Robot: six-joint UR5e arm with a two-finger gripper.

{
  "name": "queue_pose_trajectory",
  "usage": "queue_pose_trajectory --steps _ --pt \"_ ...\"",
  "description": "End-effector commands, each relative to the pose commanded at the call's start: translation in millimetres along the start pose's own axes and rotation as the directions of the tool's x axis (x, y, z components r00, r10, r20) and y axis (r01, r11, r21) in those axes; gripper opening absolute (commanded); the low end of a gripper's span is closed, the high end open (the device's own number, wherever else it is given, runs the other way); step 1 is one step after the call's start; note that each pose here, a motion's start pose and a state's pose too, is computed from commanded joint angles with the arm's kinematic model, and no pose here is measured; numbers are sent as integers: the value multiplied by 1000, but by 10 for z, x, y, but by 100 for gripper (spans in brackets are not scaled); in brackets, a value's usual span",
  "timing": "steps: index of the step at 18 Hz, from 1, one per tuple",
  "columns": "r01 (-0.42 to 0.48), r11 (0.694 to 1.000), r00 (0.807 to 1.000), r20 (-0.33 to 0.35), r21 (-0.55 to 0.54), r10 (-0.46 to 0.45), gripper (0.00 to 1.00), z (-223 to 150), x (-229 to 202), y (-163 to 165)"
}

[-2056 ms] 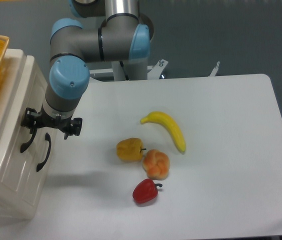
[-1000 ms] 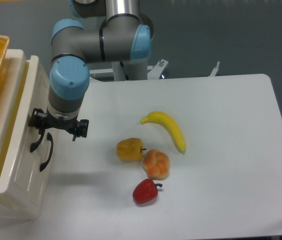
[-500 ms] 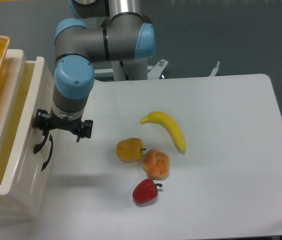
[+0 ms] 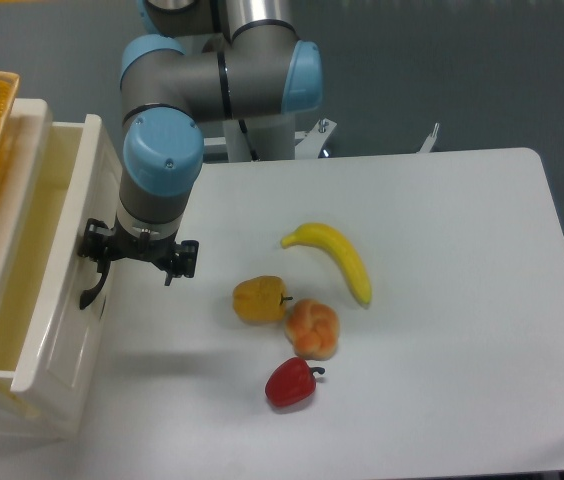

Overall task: Slide open the top white drawer
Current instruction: 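Pull the handle away from the cabinet, sliding the top drawer out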

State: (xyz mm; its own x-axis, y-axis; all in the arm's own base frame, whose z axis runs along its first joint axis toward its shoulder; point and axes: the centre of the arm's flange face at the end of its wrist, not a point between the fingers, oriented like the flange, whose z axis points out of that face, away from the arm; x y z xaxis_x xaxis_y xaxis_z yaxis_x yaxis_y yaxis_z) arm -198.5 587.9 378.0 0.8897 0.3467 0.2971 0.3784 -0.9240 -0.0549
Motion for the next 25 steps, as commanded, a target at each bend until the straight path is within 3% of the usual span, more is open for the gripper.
queue_pose_trajectory --steps 9,13,25 --pt "3 1000 1000 9 14 -3 100 -63 -44 -39" --pt "-9 1000 999 52 0 9 100 -66 -106 -26" --pt "0 1000 998 69 18 -1 100 -225 -478 -31"
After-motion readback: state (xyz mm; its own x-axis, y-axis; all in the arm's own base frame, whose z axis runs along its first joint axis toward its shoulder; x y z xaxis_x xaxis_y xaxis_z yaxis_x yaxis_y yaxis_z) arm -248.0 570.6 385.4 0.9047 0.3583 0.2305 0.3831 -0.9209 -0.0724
